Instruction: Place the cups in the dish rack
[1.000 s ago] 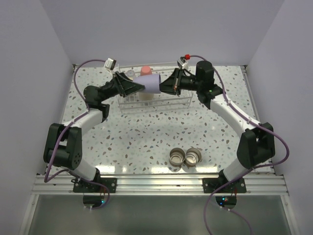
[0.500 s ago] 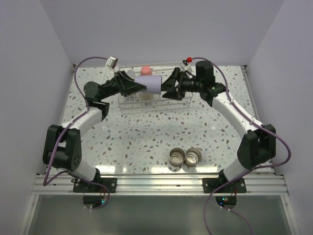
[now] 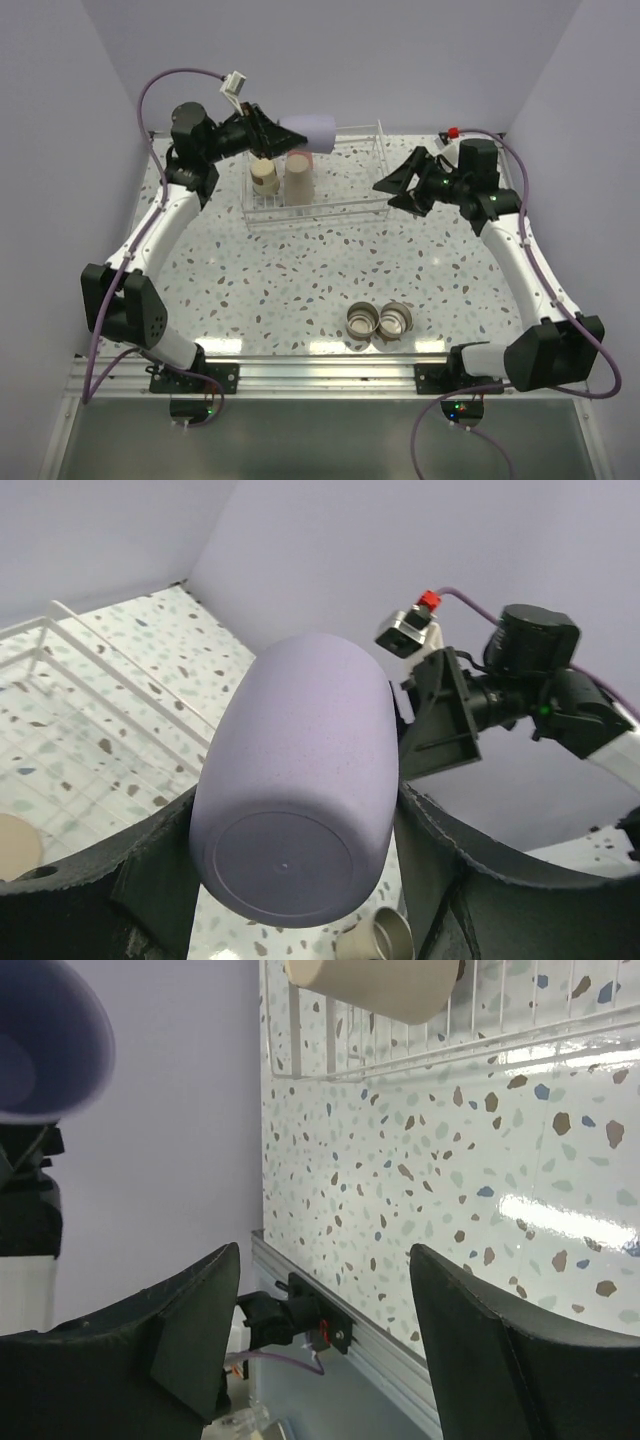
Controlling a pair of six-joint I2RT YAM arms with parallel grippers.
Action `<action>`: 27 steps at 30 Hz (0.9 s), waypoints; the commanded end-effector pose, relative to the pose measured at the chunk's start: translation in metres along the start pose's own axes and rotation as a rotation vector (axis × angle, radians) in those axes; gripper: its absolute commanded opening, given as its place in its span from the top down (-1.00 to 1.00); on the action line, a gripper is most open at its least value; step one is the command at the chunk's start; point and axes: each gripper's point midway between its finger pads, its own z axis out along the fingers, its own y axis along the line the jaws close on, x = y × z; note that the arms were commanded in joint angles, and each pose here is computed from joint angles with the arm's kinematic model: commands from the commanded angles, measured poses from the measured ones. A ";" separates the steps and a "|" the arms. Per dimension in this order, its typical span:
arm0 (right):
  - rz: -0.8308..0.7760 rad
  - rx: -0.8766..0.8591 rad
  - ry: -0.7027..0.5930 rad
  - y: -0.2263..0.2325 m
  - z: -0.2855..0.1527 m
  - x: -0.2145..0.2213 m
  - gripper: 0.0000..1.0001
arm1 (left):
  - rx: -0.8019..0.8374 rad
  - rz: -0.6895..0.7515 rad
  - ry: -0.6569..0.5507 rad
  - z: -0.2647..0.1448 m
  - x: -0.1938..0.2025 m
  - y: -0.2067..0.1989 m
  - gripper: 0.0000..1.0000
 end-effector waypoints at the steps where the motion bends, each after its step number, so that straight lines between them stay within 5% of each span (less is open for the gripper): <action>1: -0.006 0.042 -0.026 -0.007 -0.010 0.009 -0.43 | -0.153 0.087 0.040 0.009 -0.005 0.019 0.64; 7: -0.010 0.059 -0.028 -0.012 -0.021 0.020 -0.36 | -0.360 0.146 0.110 0.034 -0.006 0.046 1.00; 16: -0.061 0.162 -0.018 -0.030 -0.040 0.036 -0.28 | -0.603 0.224 0.229 0.062 0.013 0.083 1.00; 27: -0.068 0.172 0.003 -0.031 -0.039 0.038 -0.23 | -0.699 0.372 0.402 0.094 0.062 0.110 1.00</action>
